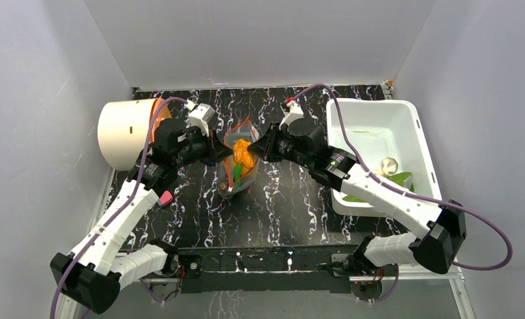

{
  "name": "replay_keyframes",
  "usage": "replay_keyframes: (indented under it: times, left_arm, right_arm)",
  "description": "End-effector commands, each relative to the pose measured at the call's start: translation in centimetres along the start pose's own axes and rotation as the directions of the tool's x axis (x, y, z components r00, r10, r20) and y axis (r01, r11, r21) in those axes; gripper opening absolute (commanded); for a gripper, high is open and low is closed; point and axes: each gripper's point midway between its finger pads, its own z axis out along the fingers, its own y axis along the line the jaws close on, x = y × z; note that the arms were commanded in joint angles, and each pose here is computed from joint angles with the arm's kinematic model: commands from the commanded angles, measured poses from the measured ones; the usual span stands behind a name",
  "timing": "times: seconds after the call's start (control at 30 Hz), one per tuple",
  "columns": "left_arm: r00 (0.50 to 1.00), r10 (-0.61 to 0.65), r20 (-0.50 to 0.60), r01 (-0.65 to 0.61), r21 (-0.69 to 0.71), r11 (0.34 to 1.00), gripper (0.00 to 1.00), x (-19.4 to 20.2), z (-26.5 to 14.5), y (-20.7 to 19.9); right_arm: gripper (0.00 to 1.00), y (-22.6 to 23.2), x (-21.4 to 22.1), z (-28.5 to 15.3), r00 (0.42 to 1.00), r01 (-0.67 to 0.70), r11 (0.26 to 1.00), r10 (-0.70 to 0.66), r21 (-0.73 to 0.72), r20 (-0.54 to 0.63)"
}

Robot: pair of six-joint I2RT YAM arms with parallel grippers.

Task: Place the food in the zip-top bag and seal the zipper
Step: Place the fake vegetable in the zipper food storage bag.

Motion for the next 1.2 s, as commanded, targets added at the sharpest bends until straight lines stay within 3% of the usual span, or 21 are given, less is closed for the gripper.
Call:
replay_keyframes:
  times: [0.0,0.67,1.03,1.17]
  left_arm:
    - [0.998,0.019,0.059,-0.023,0.081,0.996,0.0,-1.5,-1.2,-2.1]
    - [0.998,0.023,0.057,-0.031,0.13,0.991,0.0,-0.9,-1.4,-2.9]
    - [0.998,0.031,0.049,-0.037,0.109,0.993,0.0,-0.6,-1.2,-2.3]
    - [0.998,0.041,0.037,-0.044,0.063,0.997,0.0,-0.1,-1.0,-1.3]
  right_arm:
    - [0.0,1.5,-2.7,0.0,0.995,-0.019,1.0,0.021,-0.015,0.093]
    - [0.07,0.1,-2.2,0.9,0.994,-0.055,0.997,0.05,0.058,0.095]
    - [0.27,0.9,-2.4,0.5,0.994,-0.058,0.998,0.056,0.021,0.095]
    - [0.36,2.6,-2.7,-0.4,0.994,-0.045,0.997,0.05,-0.057,0.093]
